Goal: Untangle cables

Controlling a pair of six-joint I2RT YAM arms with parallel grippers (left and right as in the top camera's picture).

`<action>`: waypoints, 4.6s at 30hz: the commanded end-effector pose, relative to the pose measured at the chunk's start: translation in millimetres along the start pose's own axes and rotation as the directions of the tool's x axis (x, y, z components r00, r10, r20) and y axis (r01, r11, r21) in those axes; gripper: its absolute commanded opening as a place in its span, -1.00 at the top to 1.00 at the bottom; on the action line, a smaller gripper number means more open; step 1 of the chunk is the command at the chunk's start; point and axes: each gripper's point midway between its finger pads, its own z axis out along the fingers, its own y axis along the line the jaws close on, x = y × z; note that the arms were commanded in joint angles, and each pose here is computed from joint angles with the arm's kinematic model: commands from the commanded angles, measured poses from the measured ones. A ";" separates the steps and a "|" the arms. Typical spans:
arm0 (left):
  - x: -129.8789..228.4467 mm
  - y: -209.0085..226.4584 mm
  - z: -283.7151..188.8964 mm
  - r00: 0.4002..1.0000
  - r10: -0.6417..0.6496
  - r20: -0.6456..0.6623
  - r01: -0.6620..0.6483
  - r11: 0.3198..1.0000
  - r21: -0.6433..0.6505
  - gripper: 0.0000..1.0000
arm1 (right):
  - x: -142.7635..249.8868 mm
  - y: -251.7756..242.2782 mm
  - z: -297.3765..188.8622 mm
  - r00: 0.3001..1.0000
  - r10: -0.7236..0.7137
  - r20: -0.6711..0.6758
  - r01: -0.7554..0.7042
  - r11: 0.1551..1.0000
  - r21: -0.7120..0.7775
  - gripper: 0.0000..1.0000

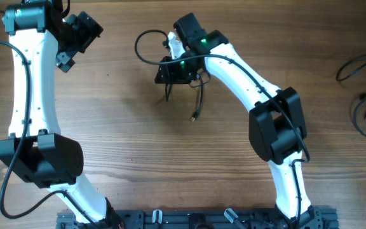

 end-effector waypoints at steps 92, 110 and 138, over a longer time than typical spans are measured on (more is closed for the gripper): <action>99.3 -98.8 -92.8 0.913 0.395 0.104 -0.408 0.866 0.290 -1.00 | 26.2 -26.3 -390.9 0.863 -0.154 0.481 -0.155 0.825 0.543 -0.99; 99.3 -98.8 -92.0 0.913 0.396 0.102 -0.408 0.866 0.289 -1.00 | 28.4 -27.5 -387.1 0.878 -0.178 0.444 -0.116 0.821 0.559 -0.99; 99.3 -98.8 -91.8 0.913 0.396 0.102 -0.408 0.866 0.289 -1.00 | 59.1 -48.9 -419.8 0.292 -0.677 0.676 0.044 0.715 0.697 -1.00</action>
